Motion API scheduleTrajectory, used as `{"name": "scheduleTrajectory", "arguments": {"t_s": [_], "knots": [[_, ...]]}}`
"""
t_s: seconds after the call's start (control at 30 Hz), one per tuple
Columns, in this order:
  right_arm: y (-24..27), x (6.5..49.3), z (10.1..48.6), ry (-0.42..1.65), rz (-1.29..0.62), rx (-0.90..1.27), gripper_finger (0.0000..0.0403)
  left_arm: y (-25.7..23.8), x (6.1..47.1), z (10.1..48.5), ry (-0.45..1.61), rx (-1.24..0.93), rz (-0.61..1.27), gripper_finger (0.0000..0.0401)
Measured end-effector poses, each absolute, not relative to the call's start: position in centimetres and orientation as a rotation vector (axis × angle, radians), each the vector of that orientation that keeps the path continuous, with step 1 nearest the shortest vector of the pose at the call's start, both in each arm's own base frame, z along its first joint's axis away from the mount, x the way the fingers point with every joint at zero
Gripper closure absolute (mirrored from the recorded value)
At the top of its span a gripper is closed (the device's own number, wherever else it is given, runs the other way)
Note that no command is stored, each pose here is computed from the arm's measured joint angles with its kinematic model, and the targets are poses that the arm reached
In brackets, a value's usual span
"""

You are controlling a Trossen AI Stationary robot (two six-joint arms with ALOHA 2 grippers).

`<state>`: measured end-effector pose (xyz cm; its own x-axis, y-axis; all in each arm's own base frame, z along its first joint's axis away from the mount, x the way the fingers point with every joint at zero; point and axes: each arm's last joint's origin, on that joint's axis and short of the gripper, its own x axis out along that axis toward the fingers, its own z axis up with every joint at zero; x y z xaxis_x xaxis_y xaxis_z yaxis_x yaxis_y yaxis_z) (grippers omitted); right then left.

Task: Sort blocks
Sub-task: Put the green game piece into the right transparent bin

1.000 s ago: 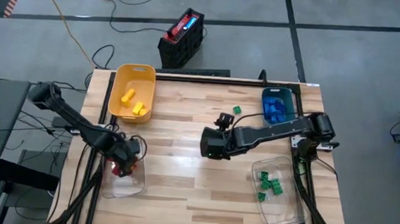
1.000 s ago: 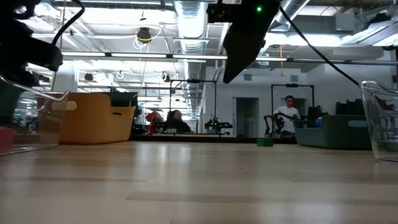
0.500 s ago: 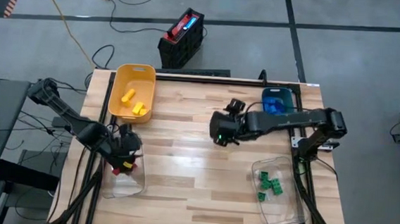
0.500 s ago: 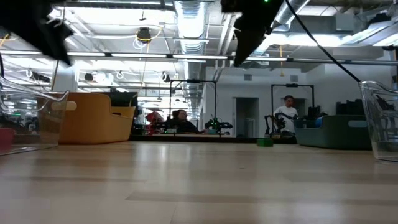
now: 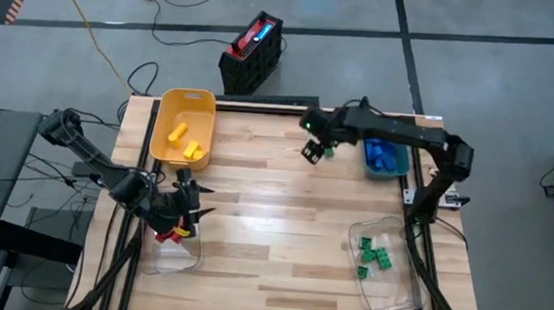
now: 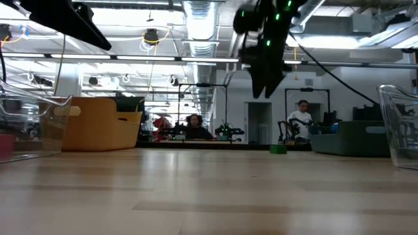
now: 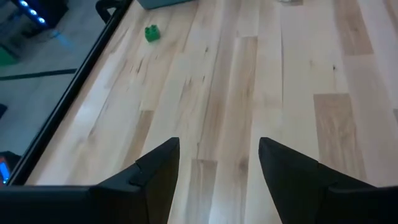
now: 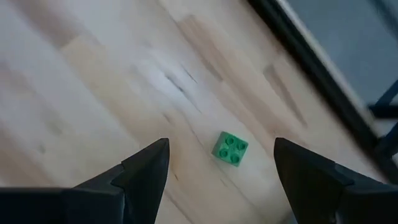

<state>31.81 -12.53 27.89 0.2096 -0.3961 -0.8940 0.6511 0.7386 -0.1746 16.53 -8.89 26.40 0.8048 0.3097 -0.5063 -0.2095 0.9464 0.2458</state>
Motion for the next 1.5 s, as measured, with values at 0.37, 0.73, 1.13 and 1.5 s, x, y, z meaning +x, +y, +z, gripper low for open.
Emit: {"name": "scheduleTrajectory", "arguments": {"t_s": [0.37,0.73,1.13,1.5], "knots": [[-18.5,31.7,21.2,1.313,-0.902,0.526,0.0101,-8.9,16.5,26.0,0.581,0.205,0.277,0.0185],[-19.1,32.3,16.5,1.477,-0.879,0.587,0.0101,-8.8,16.4,25.9,0.602,0.278,0.256,0.0185],[-20.5,31.6,15.8,1.477,-0.884,0.637,0.0125,-8.7,16.3,25.8,0.627,0.292,0.247,0.0185],[-20.1,31.1,14.6,1.495,-0.848,0.646,0.022,-8.7,16.1,25.6,0.644,0.275,0.253,0.0185]]}}
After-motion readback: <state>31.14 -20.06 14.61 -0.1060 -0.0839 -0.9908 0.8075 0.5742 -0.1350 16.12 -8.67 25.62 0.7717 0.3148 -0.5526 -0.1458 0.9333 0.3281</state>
